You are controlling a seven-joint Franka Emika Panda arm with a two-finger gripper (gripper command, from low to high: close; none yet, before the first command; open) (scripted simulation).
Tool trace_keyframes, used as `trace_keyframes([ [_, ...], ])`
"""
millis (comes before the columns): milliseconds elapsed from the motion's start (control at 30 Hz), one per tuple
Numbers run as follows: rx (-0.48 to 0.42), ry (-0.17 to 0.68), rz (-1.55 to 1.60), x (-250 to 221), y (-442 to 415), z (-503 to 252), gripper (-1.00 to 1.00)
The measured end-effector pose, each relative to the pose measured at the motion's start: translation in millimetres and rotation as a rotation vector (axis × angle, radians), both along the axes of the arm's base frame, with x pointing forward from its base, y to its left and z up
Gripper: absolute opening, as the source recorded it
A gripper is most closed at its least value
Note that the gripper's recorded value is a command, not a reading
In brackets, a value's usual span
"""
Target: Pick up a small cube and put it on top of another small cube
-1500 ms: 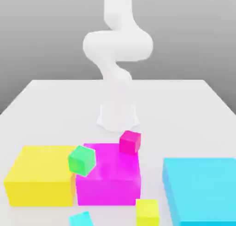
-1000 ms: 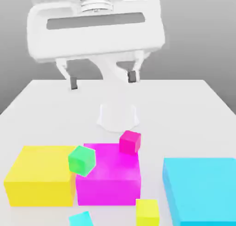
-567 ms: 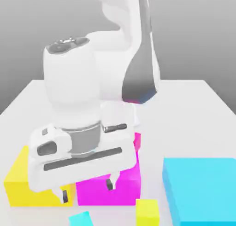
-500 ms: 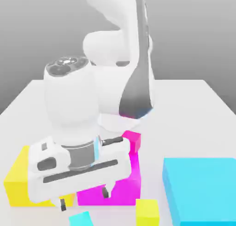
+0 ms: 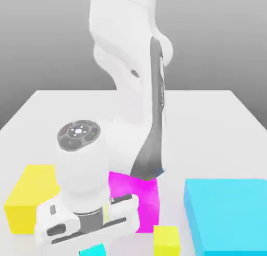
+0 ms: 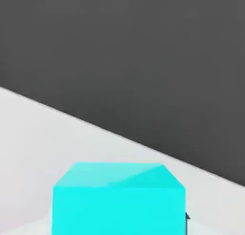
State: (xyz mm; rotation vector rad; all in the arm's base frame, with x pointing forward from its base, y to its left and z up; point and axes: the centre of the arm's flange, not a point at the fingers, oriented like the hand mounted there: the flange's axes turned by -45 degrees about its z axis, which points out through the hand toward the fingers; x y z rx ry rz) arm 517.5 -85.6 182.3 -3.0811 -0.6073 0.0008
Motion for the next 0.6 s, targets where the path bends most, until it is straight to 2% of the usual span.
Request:
trace_keyframes([
  [333, 0.108, 0.016, 0.103, -54, 59, 78, -1.0],
  [600, 0.122, 0.017, 0.206, -115, 95, 126, -1.0],
])
